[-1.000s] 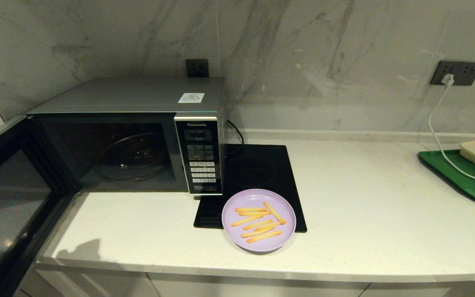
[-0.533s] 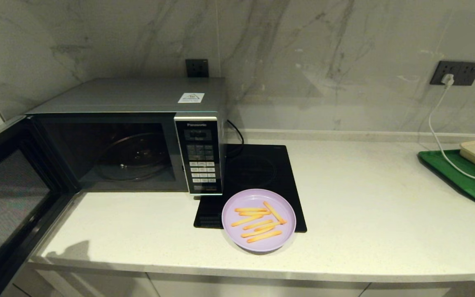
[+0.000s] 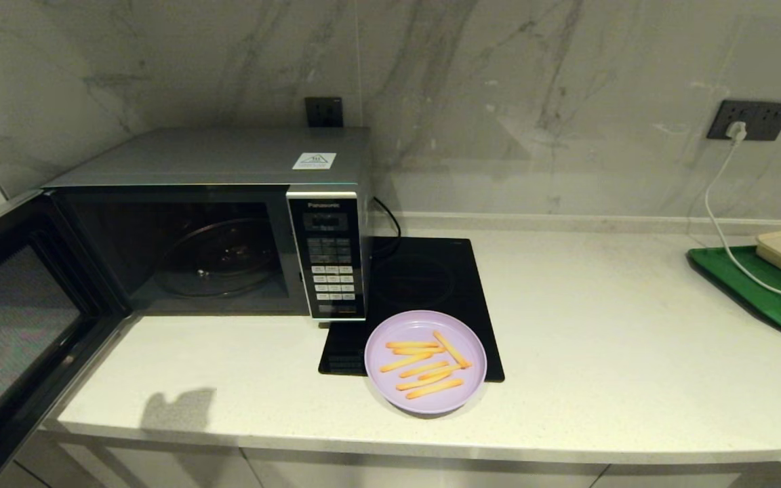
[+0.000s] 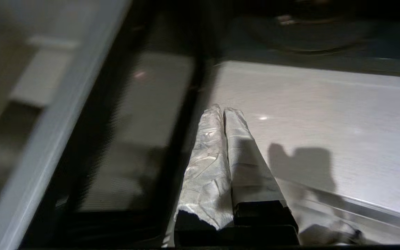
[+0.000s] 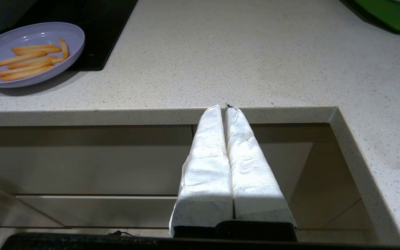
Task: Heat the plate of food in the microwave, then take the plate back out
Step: Put the plate in the microwave oven
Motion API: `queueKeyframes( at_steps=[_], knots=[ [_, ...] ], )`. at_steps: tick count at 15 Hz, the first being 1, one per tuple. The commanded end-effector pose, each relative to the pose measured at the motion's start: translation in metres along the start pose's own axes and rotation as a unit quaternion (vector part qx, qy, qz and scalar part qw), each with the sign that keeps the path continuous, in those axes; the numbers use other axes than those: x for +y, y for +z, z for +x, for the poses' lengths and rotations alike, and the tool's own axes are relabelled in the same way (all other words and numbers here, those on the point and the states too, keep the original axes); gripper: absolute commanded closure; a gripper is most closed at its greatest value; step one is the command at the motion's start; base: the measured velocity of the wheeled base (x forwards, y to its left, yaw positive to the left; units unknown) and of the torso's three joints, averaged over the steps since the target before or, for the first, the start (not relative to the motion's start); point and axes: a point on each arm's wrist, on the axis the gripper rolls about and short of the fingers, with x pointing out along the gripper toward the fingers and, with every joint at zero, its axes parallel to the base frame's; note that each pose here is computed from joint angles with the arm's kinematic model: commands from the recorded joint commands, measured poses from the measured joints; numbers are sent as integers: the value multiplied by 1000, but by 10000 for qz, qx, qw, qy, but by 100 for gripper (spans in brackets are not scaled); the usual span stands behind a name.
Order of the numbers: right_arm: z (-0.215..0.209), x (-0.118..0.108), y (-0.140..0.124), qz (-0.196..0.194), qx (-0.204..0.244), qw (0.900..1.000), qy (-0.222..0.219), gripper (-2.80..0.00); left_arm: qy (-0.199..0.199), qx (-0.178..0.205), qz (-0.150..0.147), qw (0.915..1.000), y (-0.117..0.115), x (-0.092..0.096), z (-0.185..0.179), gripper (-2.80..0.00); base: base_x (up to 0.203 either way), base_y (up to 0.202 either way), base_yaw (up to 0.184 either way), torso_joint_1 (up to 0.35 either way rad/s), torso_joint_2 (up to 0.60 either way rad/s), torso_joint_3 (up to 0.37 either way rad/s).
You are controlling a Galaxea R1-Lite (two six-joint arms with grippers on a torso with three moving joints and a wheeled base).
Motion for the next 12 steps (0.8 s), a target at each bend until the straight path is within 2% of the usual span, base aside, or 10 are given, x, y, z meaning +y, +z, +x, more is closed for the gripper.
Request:
queueKeyframes(
  at_steps=[1, 3, 5, 6, 8, 10, 12],
  knots=[
    [0, 0, 0, 6, 11, 10000, -2, 0, -1103, -248, 132, 9935, 5, -39, -14, 0, 0, 0, 0, 0, 0, 0],
    [0, 0, 0, 6, 10, 10000, -3, 0, -2044, -70, 14, 9789, 6, -81, -17, 0, 0, 0, 0, 0, 0, 0],
    [0, 0, 0, 6, 11, 10000, -2, 0, -2657, 660, -2, 9618, 1, -131, -10, 0, 0, 0, 0, 0, 0, 0],
    [0, 0, 0, 6, 10, 10000, -3, 0, -2796, 1092, -43, 9539, -1, -155, -6, 0, 0, 0, 0, 0, 0, 0],
    [0, 0, 0, 6, 10, 10000, -3, 0, -2951, 1869, -358, 9363, 3, -196, 2, 0, 0, 0, 0, 0, 0, 0],
    [0, 0, 0, 5, 11, 10000, 2, 0, -3060, 2589, -642, 9139, 6, -231, 13, 0, 0, 0, 0, 0, 0, 0],
    [0, 0, 0, 6, 10, 10000, -3, 0, -3131, 3016, -601, 8986, 0, -256, 17, 0, 0, 0, 0, 0, 0, 0]
  ],
)
